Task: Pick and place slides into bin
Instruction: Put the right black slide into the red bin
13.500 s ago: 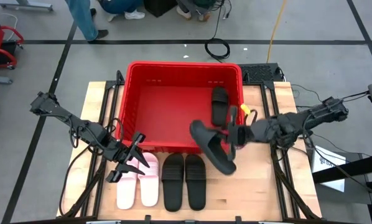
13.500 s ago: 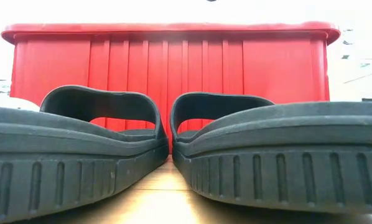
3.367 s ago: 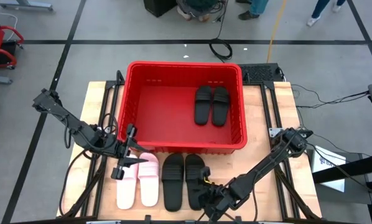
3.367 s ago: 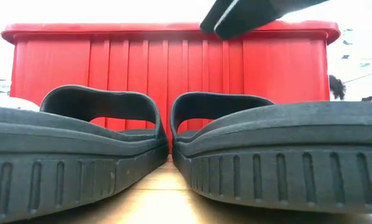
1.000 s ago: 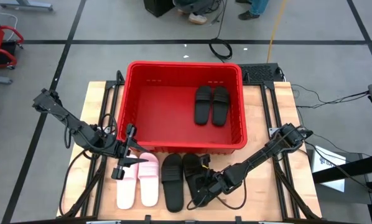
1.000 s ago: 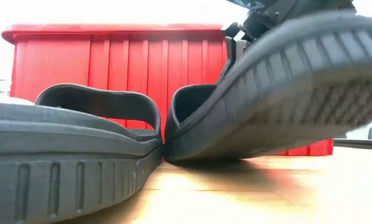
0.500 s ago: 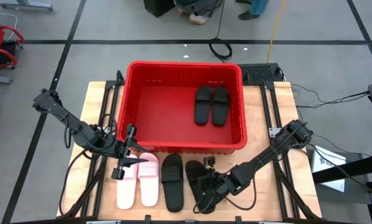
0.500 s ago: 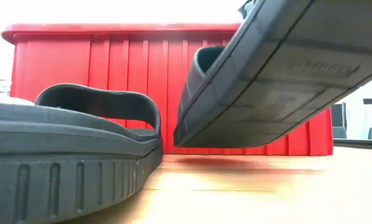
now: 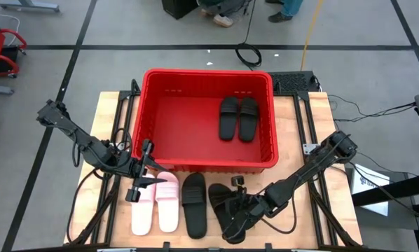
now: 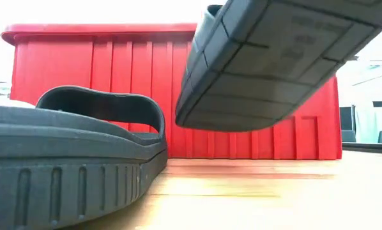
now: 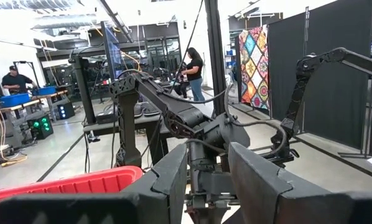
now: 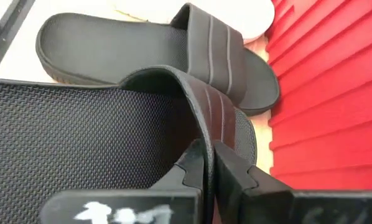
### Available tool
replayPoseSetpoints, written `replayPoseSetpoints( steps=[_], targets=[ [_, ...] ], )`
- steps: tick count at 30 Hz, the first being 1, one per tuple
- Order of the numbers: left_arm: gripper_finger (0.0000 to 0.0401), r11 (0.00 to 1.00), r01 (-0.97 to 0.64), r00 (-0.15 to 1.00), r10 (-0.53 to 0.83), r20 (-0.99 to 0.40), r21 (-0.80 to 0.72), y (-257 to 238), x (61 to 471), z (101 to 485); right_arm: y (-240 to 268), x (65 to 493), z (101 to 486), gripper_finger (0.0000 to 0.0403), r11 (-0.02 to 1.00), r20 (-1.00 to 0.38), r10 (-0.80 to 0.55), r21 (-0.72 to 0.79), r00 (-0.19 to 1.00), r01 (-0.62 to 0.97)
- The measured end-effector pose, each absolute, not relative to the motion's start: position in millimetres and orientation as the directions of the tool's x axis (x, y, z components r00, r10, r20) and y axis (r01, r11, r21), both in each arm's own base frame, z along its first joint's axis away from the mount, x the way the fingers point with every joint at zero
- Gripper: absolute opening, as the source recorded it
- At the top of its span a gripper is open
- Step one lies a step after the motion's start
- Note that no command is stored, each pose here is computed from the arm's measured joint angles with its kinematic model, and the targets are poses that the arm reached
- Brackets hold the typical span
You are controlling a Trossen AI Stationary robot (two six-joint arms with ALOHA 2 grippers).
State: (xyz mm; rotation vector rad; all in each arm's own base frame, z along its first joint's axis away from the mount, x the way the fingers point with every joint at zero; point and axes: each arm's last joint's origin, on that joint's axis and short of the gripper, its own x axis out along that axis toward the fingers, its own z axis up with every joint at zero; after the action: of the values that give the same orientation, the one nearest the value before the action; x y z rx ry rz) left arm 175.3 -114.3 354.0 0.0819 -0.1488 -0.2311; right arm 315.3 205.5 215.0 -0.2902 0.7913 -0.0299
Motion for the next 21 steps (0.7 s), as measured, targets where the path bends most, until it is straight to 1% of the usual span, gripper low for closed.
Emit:
replayPoseSetpoints(
  steps=[6,11,15,21],
  targets=[
    [0.0127,0.97,0.224,0.963,-0.235,0.129,0.094,-114,175,353,205,315,227,0.0008,0.965,-0.663,-0.108,-0.249,0.74,-0.083],
    [0.0127,0.97,0.225,0.963,-0.235,0.128,0.09,-114,175,353,208,317,238,0.0008,0.963,-0.616,-0.043,-0.236,0.786,-0.132],
    [0.0127,0.97,0.225,0.964,-0.235,0.128,0.089,-114,175,353,209,318,249,0.0008,0.956,-0.577,0.0,-0.24,0.817,-0.17],
    [0.0127,0.97,0.225,0.964,-0.235,0.127,0.087,-114,175,353,207,315,265,0.0008,0.941,-0.518,0.024,-0.277,0.855,-0.194]
  ],
)
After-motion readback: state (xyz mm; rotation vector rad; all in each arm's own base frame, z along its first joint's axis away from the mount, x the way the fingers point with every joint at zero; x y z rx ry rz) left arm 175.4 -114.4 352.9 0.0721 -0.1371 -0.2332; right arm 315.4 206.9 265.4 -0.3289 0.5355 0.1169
